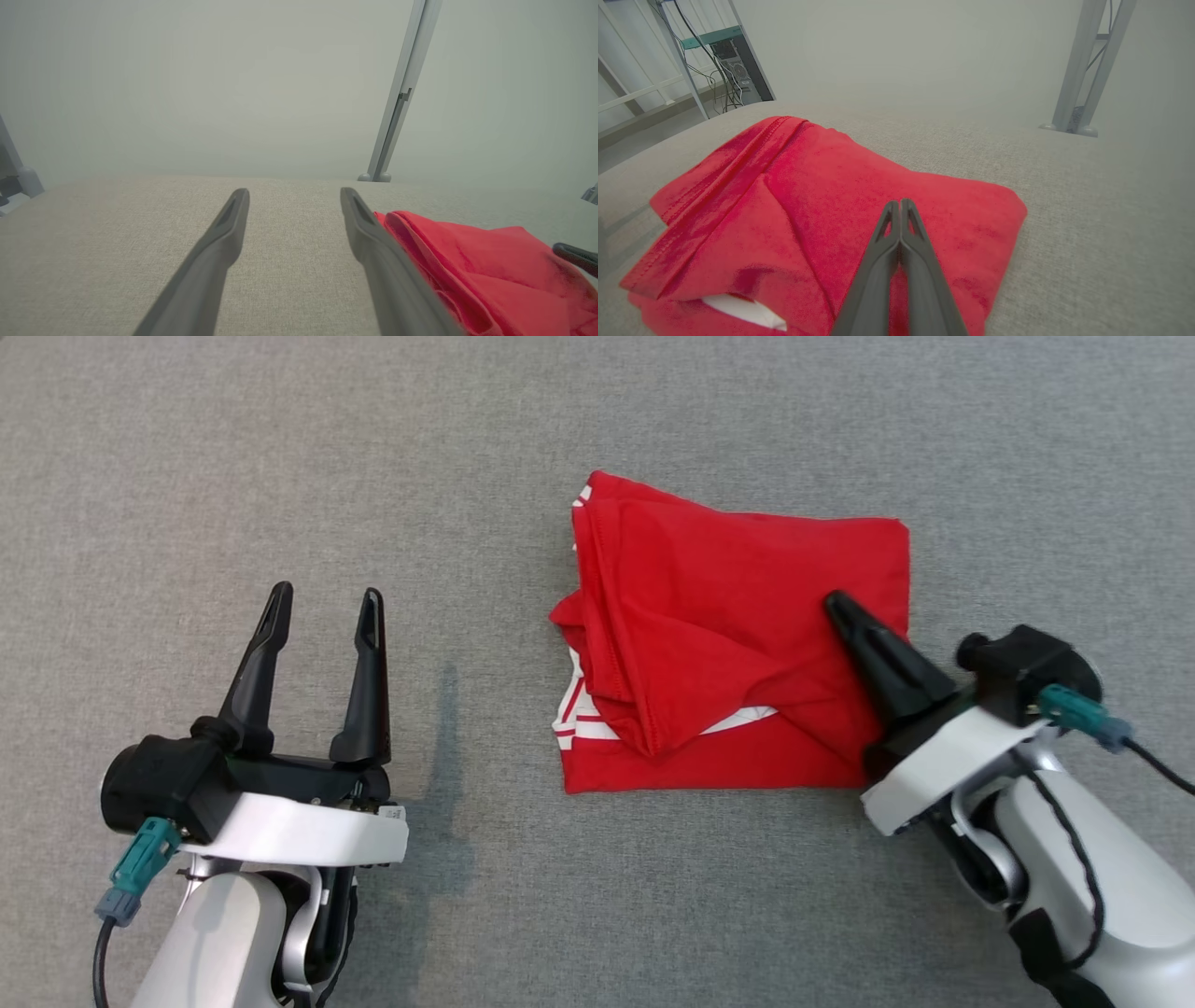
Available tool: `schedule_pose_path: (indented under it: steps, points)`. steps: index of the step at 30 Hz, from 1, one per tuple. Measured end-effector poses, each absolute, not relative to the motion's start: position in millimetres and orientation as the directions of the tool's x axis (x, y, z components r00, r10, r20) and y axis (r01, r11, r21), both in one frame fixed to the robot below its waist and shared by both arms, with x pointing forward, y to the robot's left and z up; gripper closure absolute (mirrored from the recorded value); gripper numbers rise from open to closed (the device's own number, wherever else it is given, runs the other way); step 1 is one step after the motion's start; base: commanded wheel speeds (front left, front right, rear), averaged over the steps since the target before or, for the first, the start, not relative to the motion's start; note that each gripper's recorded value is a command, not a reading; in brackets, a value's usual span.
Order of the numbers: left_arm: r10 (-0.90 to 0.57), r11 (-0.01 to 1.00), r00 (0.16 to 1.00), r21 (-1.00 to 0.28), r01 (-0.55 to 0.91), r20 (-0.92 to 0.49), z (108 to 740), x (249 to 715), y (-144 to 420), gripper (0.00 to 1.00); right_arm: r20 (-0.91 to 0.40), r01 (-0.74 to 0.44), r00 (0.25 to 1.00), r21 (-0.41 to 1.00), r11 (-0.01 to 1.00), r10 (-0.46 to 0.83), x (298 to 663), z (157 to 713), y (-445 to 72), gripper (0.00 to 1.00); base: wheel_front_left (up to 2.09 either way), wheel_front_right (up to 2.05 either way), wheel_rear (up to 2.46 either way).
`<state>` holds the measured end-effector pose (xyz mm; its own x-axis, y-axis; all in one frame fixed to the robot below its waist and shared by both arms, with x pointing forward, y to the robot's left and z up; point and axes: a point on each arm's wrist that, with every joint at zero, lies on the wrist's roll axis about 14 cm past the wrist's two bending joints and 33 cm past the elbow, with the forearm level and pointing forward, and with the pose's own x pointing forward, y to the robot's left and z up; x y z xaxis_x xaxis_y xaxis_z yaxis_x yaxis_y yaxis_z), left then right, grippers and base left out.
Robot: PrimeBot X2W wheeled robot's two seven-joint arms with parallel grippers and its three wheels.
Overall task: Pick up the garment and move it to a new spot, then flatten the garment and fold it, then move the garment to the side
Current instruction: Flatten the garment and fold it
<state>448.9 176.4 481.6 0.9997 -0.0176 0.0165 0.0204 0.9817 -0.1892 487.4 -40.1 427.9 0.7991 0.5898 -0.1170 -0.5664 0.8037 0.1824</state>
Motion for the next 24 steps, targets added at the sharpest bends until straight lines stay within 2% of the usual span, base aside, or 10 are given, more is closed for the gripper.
schedule_pose_path:
  steps: [7,12,24]
  points:
    - [-0.003,0.981,1.0,-0.192,0.003,0.004,475,449,180,0.0,-0.175,-0.663,0.688,0.241,0.708,0.704,469,403,4,1.0,0.0,0.0,0.0]
    - [-0.002,0.981,1.0,-0.192,0.003,0.005,474,451,181,0.0,-0.175,-0.705,0.636,0.266,0.658,0.751,459,402,22,1.0,0.0,0.0,0.0]
    - [-0.018,0.978,1.0,-0.205,0.021,0.016,476,452,174,0.0,-0.167,-0.807,0.519,0.227,0.545,0.838,429,410,58,1.0,0.0,0.0,0.0]
